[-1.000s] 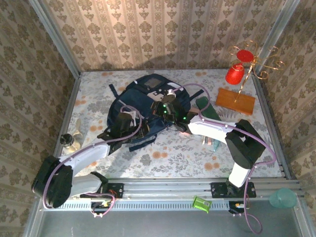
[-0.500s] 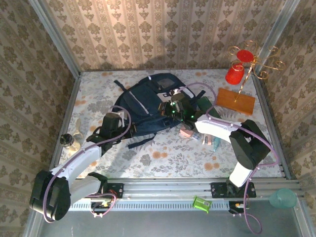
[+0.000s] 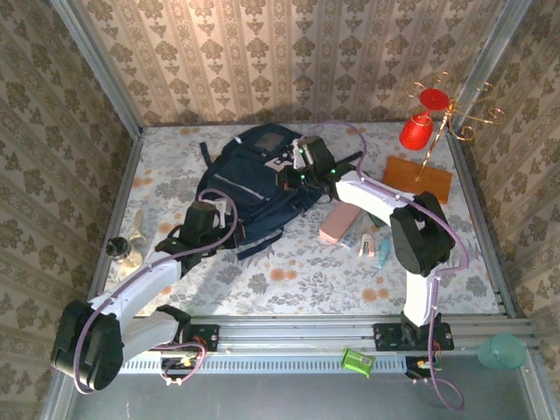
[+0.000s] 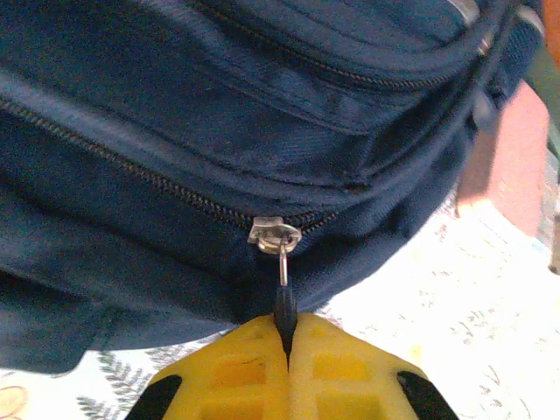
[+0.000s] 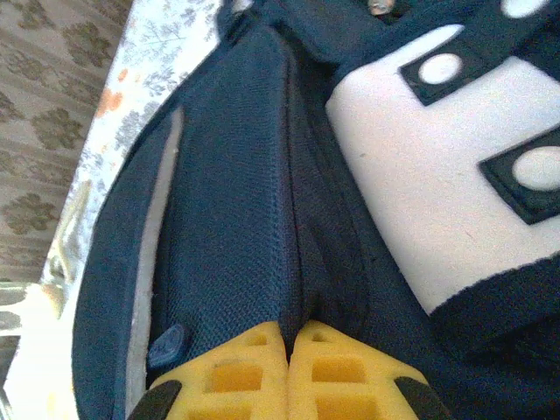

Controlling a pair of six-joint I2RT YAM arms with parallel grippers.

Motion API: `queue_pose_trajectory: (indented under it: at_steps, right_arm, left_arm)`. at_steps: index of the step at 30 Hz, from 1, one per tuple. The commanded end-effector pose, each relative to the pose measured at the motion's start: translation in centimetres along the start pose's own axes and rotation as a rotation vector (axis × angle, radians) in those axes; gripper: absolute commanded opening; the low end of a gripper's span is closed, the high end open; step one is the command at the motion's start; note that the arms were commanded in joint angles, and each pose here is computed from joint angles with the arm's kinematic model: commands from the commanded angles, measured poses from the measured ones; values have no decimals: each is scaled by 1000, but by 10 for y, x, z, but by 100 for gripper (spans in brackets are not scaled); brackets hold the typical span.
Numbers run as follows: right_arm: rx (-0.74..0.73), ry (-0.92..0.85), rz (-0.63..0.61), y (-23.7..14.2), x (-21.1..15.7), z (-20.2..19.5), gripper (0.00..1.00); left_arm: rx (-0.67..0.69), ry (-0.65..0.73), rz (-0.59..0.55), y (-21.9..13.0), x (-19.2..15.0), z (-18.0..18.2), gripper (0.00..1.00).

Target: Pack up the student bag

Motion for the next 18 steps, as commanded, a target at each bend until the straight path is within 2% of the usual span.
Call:
queue_pose_trajectory:
  at_steps: [1,6,10,14,18]
  right_arm:
    - [-94,-87,76,3,4,-2,10]
    - [-237,-95,23,-24,7,-2,39]
    - [-200,-35,-12,-50,-16,1,61]
    - [-80,62,37,-49,-58,7,73]
    - [48,156,94,-30,-83,13,78]
  left_arm:
    - [-143,50,4,-4,2,-22,0]
    - [-158,66,-10,0,4,-31,0]
    - [-172,93,-23,6,9,-37,0]
    - [-189,123,-24,8,12,-43,0]
    - [-191,141,-22,8,11,-45,0]
Point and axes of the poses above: each hand's point on the last joint's axis, 136 mm out from that joint toward the fingers, its own y axis out along the fingers, its own z axis along the line the jaws close on, x = y × z, the point moved 9 cm from there along -y, back along the fingers, and after that the axes turned 10 degrees about y, right-handed, at the moved point
